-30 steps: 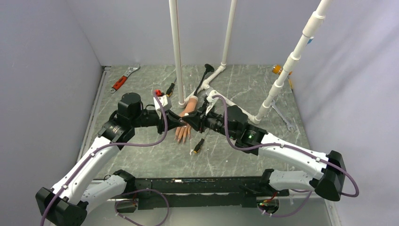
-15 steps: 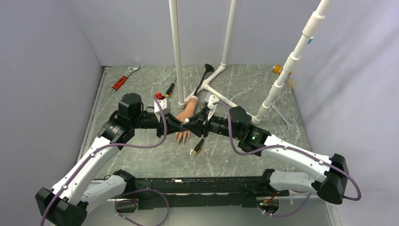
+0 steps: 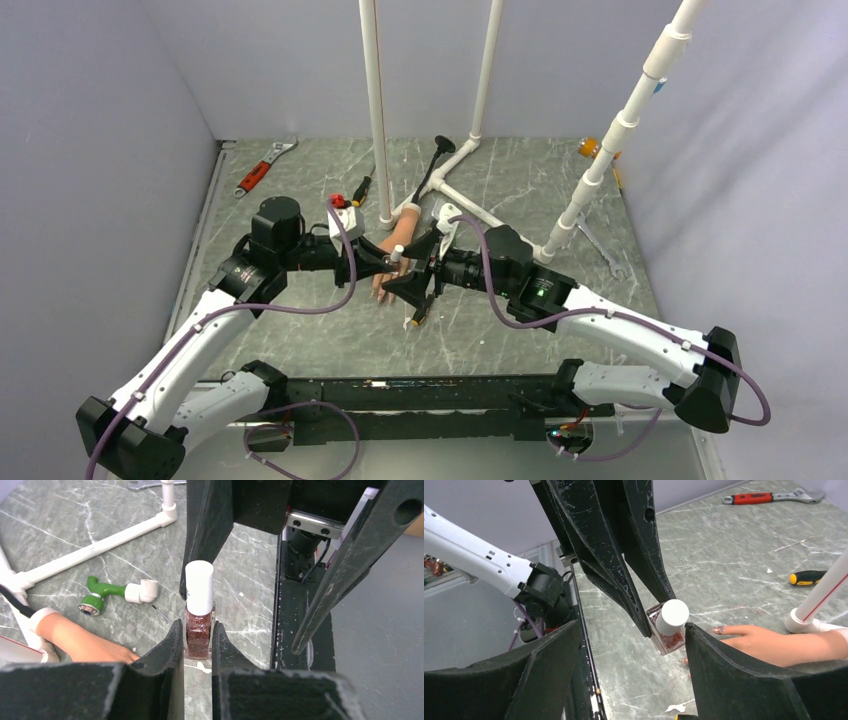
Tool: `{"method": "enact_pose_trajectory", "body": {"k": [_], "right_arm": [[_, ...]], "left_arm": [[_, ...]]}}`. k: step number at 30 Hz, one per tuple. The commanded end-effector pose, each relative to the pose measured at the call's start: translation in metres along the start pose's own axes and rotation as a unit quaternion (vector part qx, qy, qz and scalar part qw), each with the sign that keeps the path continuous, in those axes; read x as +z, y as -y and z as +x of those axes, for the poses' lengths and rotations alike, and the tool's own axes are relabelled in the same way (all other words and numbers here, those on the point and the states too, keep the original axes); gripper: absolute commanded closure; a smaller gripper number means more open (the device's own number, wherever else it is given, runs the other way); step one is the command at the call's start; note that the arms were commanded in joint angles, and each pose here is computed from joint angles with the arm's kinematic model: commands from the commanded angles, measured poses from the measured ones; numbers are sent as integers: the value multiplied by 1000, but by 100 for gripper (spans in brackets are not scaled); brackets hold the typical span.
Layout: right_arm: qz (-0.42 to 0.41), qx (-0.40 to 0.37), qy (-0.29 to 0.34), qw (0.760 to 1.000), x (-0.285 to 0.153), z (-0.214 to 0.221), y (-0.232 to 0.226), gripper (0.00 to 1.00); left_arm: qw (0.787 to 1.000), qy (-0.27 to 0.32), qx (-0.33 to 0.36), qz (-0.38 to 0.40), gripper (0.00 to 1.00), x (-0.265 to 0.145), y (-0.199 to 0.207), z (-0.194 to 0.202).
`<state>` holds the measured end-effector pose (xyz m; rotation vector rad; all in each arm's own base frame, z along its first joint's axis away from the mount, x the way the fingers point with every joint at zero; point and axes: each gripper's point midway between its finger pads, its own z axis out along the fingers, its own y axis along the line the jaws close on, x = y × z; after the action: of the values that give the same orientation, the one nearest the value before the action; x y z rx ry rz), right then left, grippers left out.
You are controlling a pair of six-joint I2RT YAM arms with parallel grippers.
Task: Paint the nails
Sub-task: Unscrew the nail polish bottle.
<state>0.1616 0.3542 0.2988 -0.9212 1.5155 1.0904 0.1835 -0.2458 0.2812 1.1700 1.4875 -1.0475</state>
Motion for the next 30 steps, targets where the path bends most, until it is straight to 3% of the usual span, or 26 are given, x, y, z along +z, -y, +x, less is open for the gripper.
{"method": "enact_pose_trajectory", "body": {"k": [1, 13, 30], "right_arm": [[37, 6, 33, 999, -13, -20, 6, 21], [116, 28, 48, 992, -25, -36, 28, 19], [258, 135, 89, 952, -29, -61, 70, 23]], "left_arm": [[998, 33, 53, -23, 100, -3, -8, -27], [993, 33, 49, -100, 100, -10, -30, -29], [985, 31, 39, -166, 100, -18, -51, -30]]}}
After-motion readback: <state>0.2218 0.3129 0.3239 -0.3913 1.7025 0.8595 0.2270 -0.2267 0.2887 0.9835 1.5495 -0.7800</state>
